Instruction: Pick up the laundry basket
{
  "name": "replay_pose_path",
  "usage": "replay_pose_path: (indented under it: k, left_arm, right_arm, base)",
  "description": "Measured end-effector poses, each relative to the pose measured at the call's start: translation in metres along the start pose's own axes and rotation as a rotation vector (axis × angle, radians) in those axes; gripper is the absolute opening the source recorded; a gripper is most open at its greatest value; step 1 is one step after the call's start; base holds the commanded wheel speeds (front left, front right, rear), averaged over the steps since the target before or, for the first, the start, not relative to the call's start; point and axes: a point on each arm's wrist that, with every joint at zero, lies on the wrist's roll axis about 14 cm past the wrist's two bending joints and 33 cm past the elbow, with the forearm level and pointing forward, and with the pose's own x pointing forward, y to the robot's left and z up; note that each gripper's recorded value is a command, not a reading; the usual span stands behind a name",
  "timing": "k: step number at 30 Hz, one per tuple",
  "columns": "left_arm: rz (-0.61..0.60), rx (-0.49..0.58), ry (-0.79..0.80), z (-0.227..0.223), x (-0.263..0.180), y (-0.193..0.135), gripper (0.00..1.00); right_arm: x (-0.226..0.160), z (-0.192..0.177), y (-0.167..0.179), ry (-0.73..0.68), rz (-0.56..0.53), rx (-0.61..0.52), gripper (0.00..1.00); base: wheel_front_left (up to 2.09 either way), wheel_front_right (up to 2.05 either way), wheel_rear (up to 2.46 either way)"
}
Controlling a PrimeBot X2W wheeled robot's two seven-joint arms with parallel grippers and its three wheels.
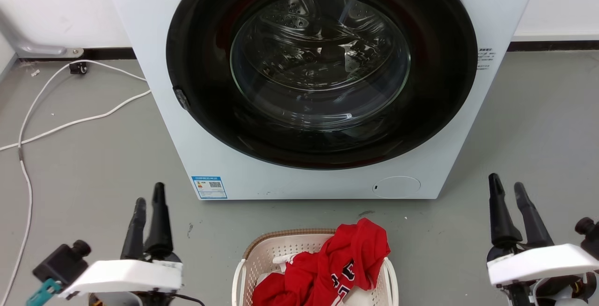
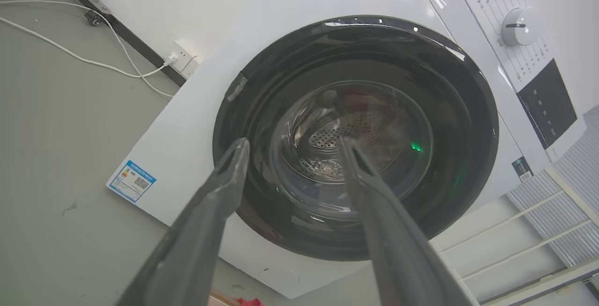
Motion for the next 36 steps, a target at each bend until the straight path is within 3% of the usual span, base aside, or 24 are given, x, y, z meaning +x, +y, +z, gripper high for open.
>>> replay_pose_path:
  k: [22,36]
  left_arm:
    - [-0.181,0.436,0.118,-0.05,-0.018,-0.034,1.0]
    - [-0.219,0.609,0.15,-0.067,-0.026,-0.037,1.0]
  right_arm:
    - [-0.013,-0.027,-0.004,0.074,0.02,-0.294,1.0]
    - [-0.017,-0.036,-0.004,0.097,0.049,-0.463,1.0]
  base:
    - [0.0,0.0,0.0]
    - [0.0,0.0,0.0]
